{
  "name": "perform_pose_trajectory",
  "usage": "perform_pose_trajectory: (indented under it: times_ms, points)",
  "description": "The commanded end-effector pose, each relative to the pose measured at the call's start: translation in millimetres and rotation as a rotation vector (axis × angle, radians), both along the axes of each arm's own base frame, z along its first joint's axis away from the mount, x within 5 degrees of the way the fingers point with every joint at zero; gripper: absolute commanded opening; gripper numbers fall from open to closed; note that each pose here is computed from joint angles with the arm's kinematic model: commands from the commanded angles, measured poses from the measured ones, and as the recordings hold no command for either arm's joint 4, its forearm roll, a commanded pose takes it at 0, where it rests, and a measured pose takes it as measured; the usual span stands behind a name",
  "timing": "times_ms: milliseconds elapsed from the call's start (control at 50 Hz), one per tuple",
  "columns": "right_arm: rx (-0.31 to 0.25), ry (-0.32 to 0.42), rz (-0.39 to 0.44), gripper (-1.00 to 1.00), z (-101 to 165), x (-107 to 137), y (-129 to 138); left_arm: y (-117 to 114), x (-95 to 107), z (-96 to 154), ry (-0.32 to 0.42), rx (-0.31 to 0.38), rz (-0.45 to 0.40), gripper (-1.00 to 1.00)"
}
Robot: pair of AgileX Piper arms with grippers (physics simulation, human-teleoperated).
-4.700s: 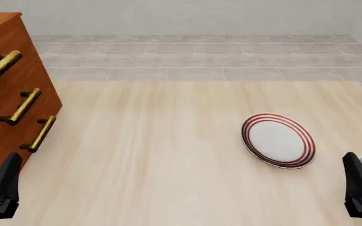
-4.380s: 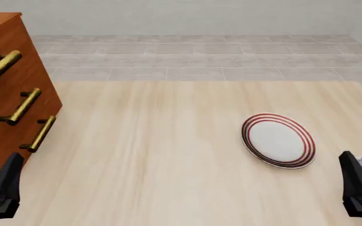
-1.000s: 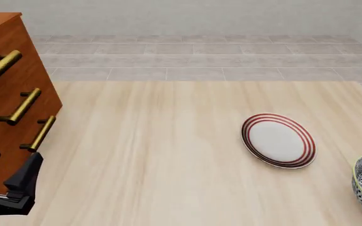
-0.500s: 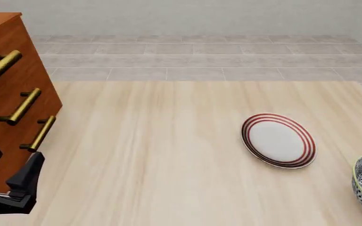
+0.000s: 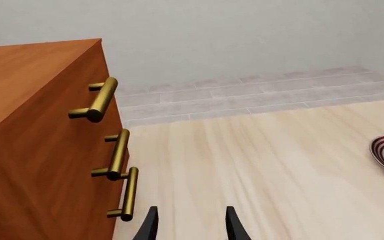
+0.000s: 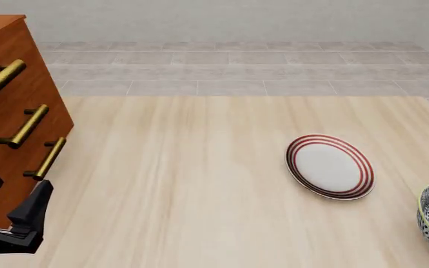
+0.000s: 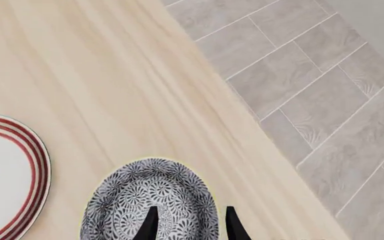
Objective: Put the bowl on top of the cabinet.
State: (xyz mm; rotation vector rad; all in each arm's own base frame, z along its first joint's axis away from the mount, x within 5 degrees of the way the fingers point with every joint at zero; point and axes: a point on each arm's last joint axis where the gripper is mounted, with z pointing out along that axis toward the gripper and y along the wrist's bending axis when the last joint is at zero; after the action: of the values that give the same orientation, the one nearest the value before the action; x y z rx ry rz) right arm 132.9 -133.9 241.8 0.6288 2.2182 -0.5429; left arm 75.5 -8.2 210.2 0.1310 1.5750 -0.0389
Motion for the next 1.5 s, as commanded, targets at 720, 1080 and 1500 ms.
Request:
perform_pose_trajectory:
  times_ms: [720, 1080, 1500]
  points:
    - [0.012, 0.095, -0.054, 1.0, -56, -2, -31, 0, -1, 0, 0.002, 0.006, -0.003, 1.0]
    - [0.031, 0.137, -0.068, 1.0, -78, -3, -41, 0, 1, 0, 0.005, 0.008, -0.003, 1.0]
    - [0.046, 0.147, -0.069, 1.0, -86, -3, -41, 0, -1, 0, -0.002, 0.005, -0.003, 1.0]
